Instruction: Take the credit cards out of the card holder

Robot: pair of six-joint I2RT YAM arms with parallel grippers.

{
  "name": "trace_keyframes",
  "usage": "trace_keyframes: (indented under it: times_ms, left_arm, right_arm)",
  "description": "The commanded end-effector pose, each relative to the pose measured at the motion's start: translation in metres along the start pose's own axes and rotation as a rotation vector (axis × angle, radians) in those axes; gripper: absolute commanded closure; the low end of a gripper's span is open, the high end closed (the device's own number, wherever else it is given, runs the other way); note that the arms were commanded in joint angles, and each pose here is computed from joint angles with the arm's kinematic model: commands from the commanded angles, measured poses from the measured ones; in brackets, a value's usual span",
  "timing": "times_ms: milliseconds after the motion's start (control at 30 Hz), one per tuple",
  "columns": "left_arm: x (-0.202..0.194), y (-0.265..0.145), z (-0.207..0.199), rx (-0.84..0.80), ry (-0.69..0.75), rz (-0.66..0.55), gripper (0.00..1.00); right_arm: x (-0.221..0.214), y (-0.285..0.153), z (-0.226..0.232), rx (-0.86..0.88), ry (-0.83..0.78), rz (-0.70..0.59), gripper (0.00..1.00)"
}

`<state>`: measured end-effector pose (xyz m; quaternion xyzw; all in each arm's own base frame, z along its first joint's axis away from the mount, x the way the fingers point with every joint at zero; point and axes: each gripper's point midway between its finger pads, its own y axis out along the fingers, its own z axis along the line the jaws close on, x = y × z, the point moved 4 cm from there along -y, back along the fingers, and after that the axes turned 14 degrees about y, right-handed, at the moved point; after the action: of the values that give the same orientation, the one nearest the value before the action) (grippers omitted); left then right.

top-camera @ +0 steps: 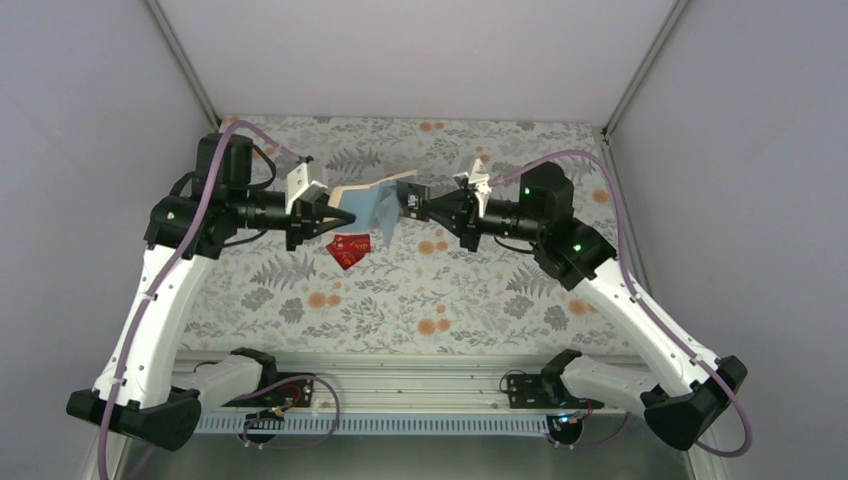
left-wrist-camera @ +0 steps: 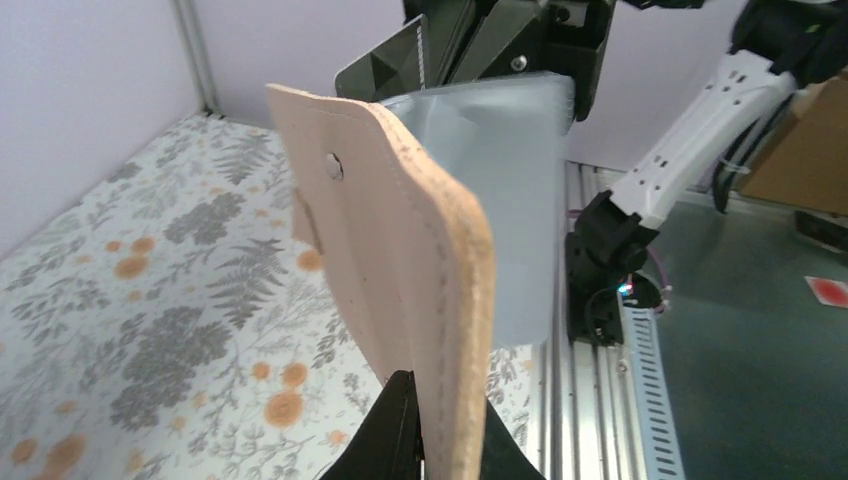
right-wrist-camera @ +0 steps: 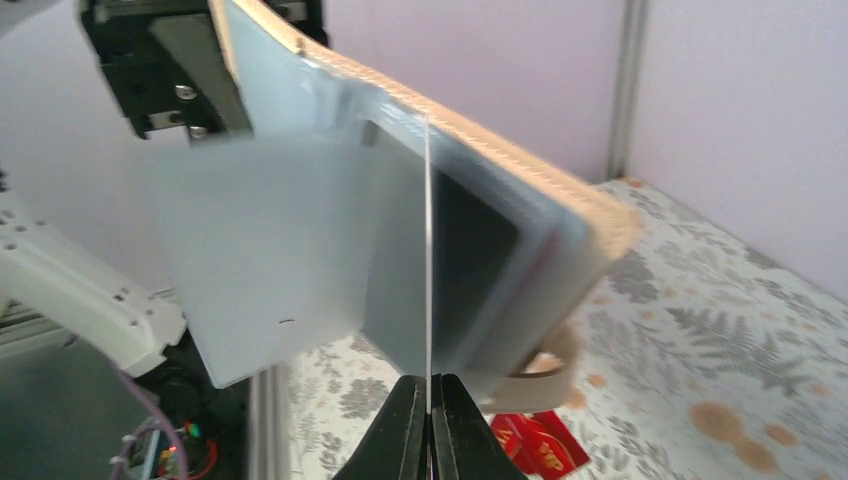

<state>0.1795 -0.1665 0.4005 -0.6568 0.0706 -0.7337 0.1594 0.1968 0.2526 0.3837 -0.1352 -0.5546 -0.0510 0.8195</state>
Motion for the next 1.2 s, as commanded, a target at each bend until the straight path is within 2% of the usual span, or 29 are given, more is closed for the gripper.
trace_keyframes:
  times_ms: [0, 233, 300, 367, 500, 733, 833, 1033, 1067, 1167]
  left_arm:
    - [0.000, -0.006, 0.017, 0.146, 0.002, 0.057, 0.98]
    - [-0.026, -0.009, 0.047, 0.334, -0.058, 0.175, 0.98]
    - [-0.034, -0.010, 0.055, 0.381, -0.077, 0.208, 0.98]
    - [-0.039, -0.011, 0.060, 0.409, -0.085, 0.231, 0.98]
    - [-0.042, -0.010, 0.059, 0.407, -0.088, 0.231, 0.98]
    - [-0.039, -0.013, 0.060, 0.429, -0.082, 0.235, 0.98]
    - [-0.041, -0.012, 0.059, 0.423, -0.084, 0.237, 0.98]
    - [-0.043, -0.009, 0.062, 0.408, -0.094, 0.239, 0.98]
    - [-0.043, -0.009, 0.062, 0.405, -0.095, 0.237, 0.98]
    - [-0.042, -0.008, 0.060, 0.392, -0.093, 0.230, 0.98]
  right_arm:
    - [0.002, -0.014, -0.024, -0.159, 0.054, -0.024, 0.96]
    - [-0.009, -0.032, -0.079, -0.432, 0.259, 0.002, 0.96]
    - [-0.025, -0.032, -0.098, -0.512, 0.345, 0.045, 0.96]
    - [-0.054, -0.026, -0.118, -0.552, 0.435, 0.144, 0.96]
    - [-0.126, -0.001, -0.141, -0.481, 0.619, 0.360, 0.96]
    - [-0.221, 0.020, -0.167, -0.433, 0.789, 0.570, 0.96]
    - [-0.245, 0.024, -0.175, -0.433, 0.845, 0.611, 0.96]
    - [-0.275, 0.013, -0.197, -0.490, 0.952, 0.600, 0.96]
    - [-0.279, 0.008, -0.202, -0.519, 0.971, 0.596, 0.85]
    - [-0.276, -0.008, -0.215, -0.639, 0.966, 0.558, 0.37]
